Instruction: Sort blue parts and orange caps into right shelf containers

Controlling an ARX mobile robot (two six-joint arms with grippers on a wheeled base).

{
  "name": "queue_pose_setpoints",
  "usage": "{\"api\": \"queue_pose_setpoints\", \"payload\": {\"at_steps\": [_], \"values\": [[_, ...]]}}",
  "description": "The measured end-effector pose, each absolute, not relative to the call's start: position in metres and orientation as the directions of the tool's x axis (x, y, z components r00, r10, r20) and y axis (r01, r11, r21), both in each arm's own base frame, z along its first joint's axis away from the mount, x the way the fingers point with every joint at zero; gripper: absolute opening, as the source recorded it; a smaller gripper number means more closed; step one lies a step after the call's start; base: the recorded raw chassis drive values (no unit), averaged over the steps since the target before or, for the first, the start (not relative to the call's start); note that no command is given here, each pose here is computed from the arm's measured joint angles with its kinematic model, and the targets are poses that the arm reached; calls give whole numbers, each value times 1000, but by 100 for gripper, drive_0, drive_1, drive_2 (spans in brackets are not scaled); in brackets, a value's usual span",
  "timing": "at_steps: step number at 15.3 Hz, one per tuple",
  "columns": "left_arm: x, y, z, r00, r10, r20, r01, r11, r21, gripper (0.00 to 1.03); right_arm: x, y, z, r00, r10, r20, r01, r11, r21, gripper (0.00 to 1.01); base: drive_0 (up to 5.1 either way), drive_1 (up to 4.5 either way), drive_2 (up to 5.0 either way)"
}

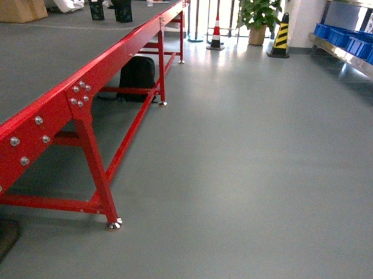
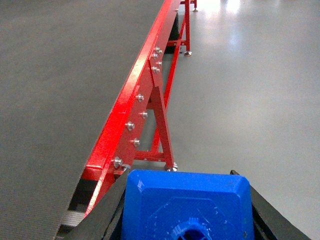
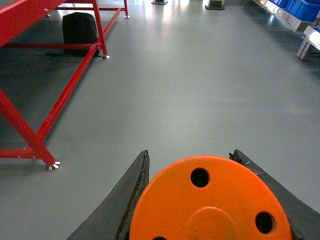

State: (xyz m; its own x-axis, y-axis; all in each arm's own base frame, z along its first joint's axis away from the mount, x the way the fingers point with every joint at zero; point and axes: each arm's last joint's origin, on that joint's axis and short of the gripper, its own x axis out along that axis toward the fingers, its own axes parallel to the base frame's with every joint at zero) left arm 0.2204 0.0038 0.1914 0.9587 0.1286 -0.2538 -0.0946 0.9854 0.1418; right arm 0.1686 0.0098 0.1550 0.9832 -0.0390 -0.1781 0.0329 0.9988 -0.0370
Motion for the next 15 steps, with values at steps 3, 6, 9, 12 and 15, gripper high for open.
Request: {"api": "queue_pose_setpoints", "payload": {"at_steps": [3,6,9,12,15], "values": [[220,3,192,960,126,-252,-92,986,141,44,169,10,155,983,-40,-178,34,999,-37,42,503,-320,-138],[220,3,191,959,126,-253,-92,986,141,44,169,10,155,983,-40,-180,34,999,-37,42,505,-317,-135],[220,3,191,959,126,-254,-92,986,141,44,169,10,155,983,-40,-180,34,999,-37,42,488,-333,-154],[220,3,191,959,126,-254,-92,986,141,44,169,10,155,982,-42,-182,36,999,-38,42,499,-322,-143],[220,4,191,959,127,-254,-93,986,141,44,169,10,155,982,-41,-182,35,999,-38,42,492,-271,-212]]}}
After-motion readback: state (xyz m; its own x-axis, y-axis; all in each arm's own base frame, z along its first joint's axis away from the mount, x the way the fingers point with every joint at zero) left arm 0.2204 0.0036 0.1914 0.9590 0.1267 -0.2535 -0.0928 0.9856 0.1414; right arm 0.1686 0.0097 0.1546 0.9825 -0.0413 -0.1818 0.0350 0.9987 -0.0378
